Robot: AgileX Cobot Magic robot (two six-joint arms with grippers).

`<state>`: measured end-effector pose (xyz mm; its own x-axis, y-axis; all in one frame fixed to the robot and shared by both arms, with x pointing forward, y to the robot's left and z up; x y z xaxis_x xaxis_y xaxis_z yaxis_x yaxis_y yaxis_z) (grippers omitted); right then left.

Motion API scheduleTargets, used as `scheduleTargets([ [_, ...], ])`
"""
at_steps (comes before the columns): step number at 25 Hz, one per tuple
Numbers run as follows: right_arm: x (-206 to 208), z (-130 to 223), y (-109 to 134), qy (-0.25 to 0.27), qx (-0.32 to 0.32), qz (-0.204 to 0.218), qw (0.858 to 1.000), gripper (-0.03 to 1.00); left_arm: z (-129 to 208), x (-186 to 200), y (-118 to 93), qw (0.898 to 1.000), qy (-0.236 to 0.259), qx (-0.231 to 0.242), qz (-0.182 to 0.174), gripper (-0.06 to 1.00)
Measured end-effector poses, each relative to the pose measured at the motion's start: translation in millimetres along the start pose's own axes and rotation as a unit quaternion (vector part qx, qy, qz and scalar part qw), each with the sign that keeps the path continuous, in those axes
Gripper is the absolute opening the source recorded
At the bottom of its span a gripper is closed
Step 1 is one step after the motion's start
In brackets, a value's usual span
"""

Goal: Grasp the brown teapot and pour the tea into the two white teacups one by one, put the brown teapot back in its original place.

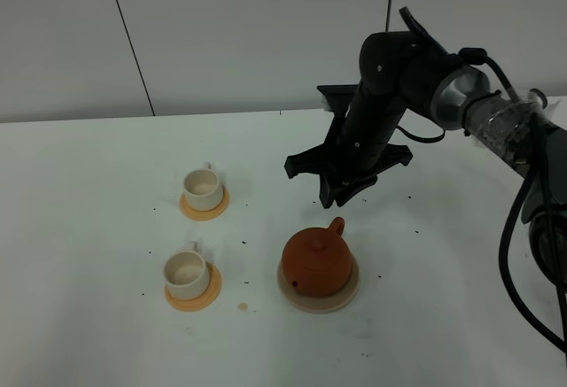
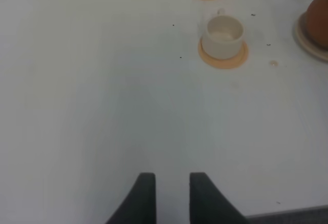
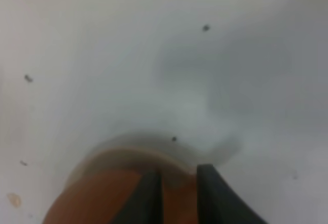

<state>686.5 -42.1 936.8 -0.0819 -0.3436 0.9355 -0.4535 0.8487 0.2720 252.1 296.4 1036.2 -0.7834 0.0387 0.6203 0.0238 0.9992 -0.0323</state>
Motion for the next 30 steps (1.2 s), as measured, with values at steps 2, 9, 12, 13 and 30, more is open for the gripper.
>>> scheduleTargets([
  [2, 0.3, -0.1, -1.3, 0.0, -0.001, 0.001, 1.0, 0.17, 0.0, 0.0, 0.0, 1.0, 0.0, 0.0, 0.0, 0.23],
  [9, 0.4, -0.5, 1.6, -0.001, 0.001, -0.017, 1.0, 0.17, 0.0, 0.0, 0.0, 1.0, 0.0, 0.0, 0.0, 0.23],
  [12, -1.0, -0.5, 4.9, -0.001, 0.001, -0.033, 0.999, 0.17, 0.0, 0.0, 0.0, 1.0, 0.0, 0.0, 0.0, 0.23],
  [13, -2.8, -0.3, 4.8, 0.001, 0.0, -0.036, 0.999, 0.17, 0.0, 0.0, 0.0, 1.0, 0.0, 0.0, 0.0, 0.23],
  [30, -18.8, 2.8, -2.0, 0.017, -0.004, -0.026, 1.0, 0.17, 0.0, 0.0, 0.0, 1.0, 0.0, 0.0, 0.0, 0.23],
])
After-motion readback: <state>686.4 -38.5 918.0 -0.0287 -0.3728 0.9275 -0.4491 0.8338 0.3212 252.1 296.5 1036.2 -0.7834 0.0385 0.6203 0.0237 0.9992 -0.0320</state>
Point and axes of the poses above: a point on each arm's last joint axis where the gripper is mounted, x pointing back along that axis away from the gripper, y along the wrist's bending axis when the last joint is at zero, z = x × y, the point moved 2 cm from there along -x, pointing out along that axis toward the gripper, and after that the axes turned 4 degrees about x, right-handed, at the moved point
